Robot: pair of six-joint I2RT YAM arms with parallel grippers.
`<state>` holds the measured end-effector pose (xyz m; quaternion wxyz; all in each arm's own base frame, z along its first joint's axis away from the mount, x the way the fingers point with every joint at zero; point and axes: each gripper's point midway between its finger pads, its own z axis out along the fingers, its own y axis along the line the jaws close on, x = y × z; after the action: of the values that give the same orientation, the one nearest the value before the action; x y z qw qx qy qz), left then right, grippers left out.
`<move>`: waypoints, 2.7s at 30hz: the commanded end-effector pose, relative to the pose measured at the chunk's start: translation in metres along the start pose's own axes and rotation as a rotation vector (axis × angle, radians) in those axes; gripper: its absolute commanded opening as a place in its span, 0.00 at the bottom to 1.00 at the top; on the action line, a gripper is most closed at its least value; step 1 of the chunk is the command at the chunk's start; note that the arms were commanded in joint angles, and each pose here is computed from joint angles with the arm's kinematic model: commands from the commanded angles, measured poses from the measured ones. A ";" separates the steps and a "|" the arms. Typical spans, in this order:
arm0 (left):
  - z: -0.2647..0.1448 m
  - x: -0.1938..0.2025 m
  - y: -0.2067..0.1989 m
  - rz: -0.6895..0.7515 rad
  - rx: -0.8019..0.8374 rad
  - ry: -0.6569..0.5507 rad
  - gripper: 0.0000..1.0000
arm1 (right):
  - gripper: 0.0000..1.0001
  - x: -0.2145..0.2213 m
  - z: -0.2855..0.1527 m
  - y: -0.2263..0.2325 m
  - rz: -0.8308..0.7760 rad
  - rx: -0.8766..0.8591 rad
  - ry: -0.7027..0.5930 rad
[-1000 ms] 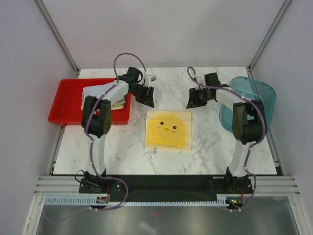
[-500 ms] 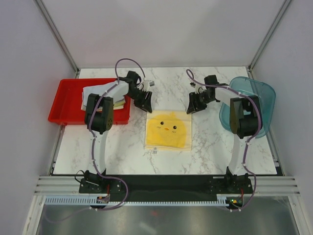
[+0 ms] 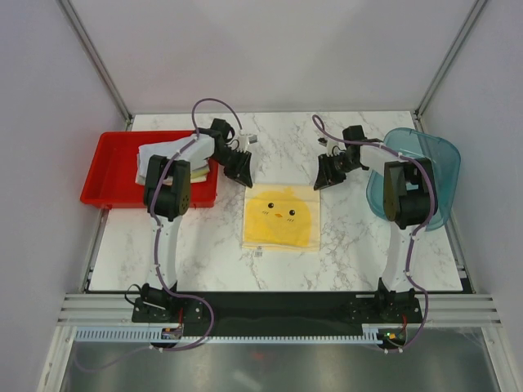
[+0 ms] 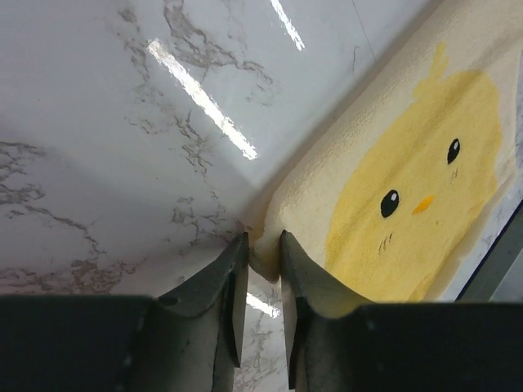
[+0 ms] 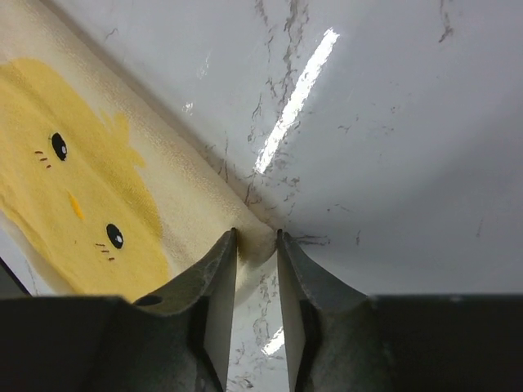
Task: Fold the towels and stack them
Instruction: Fold the towel
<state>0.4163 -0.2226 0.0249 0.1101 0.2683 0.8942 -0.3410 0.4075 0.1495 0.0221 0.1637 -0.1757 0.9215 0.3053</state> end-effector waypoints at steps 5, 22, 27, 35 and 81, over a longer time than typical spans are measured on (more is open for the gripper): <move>-0.006 -0.017 0.003 0.024 0.057 -0.047 0.23 | 0.18 -0.009 0.001 -0.003 -0.034 -0.033 -0.020; -0.003 -0.017 0.013 0.024 0.030 -0.041 0.48 | 0.28 -0.014 0.003 -0.006 -0.035 -0.023 -0.024; -0.003 -0.010 0.011 0.018 0.048 -0.027 0.48 | 0.33 -0.021 0.002 -0.002 -0.037 -0.044 -0.039; -0.003 -0.007 0.007 0.022 0.065 -0.018 0.36 | 0.30 -0.017 0.004 -0.004 -0.036 -0.038 -0.028; -0.078 -0.054 -0.063 0.274 -0.175 -0.368 0.02 | 0.00 -0.075 -0.093 0.042 -0.337 0.229 -0.565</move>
<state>0.4223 -0.2278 0.0996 0.2814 0.2915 0.8634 -0.3007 0.4284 0.1401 0.1105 0.4164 -0.2031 0.8587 0.2190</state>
